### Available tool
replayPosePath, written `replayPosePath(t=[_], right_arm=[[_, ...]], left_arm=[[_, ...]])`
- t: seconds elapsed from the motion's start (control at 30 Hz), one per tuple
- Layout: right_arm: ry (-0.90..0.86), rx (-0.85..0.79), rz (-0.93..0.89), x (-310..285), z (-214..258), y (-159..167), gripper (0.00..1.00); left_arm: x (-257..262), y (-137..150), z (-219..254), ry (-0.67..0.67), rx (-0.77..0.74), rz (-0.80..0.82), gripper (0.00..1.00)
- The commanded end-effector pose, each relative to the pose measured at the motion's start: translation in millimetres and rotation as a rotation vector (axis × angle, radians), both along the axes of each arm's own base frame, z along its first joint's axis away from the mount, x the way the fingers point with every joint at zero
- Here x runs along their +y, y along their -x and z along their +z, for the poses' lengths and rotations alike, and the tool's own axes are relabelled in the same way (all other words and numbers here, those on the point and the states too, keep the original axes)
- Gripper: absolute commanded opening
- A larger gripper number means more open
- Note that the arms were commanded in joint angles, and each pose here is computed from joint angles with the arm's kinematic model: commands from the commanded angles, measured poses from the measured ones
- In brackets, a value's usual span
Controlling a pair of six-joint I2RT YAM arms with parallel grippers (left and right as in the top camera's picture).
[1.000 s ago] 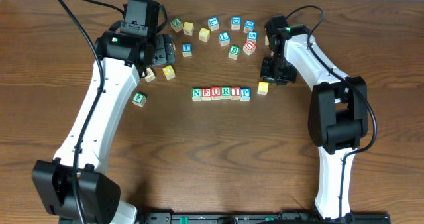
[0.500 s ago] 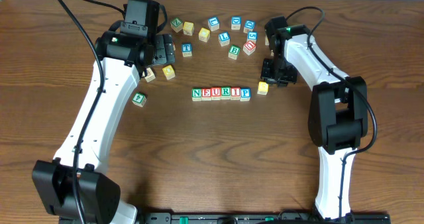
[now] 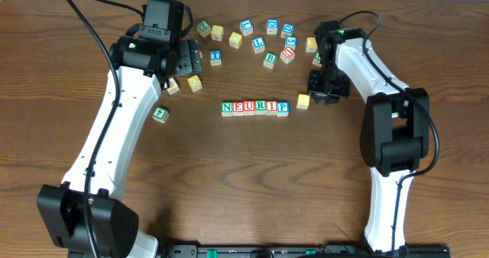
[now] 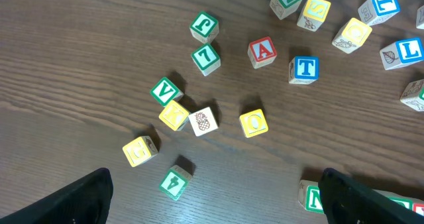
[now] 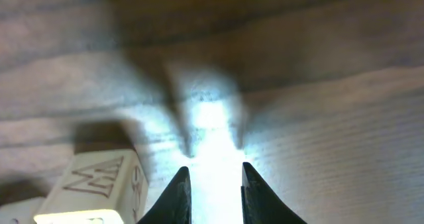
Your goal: Spell out NEURIPS
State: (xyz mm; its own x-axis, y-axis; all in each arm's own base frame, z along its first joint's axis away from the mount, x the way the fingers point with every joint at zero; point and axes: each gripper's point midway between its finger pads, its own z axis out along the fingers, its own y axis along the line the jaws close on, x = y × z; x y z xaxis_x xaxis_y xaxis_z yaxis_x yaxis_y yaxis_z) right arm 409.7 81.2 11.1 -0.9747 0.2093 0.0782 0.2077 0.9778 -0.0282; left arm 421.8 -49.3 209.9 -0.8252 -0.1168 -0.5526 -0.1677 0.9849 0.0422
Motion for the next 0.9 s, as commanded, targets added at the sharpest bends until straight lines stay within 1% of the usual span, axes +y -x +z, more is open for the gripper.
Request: replayPosePath(t=[0.0,0.33,0.7,0.87], right_arm=[[-0.008,-0.001,0.018,1,4,-2,0.2],[-0.037,-0.005,0.054,9,3,-2,0.2],[-0.056,-0.076,0.104,18,3,-19,0.2],[-0.116,-0.097,0.157,29,3,-23,0.21]], left_arm=[[4,0,3,-0.01,-0.007,0.006,0.98],[4,0,3,-0.01,-0.007,0.006,0.97],[4,0,3,-0.01,-0.007,0.006,0.98],[4,0,3,-0.01,-0.007,0.006,0.98]])
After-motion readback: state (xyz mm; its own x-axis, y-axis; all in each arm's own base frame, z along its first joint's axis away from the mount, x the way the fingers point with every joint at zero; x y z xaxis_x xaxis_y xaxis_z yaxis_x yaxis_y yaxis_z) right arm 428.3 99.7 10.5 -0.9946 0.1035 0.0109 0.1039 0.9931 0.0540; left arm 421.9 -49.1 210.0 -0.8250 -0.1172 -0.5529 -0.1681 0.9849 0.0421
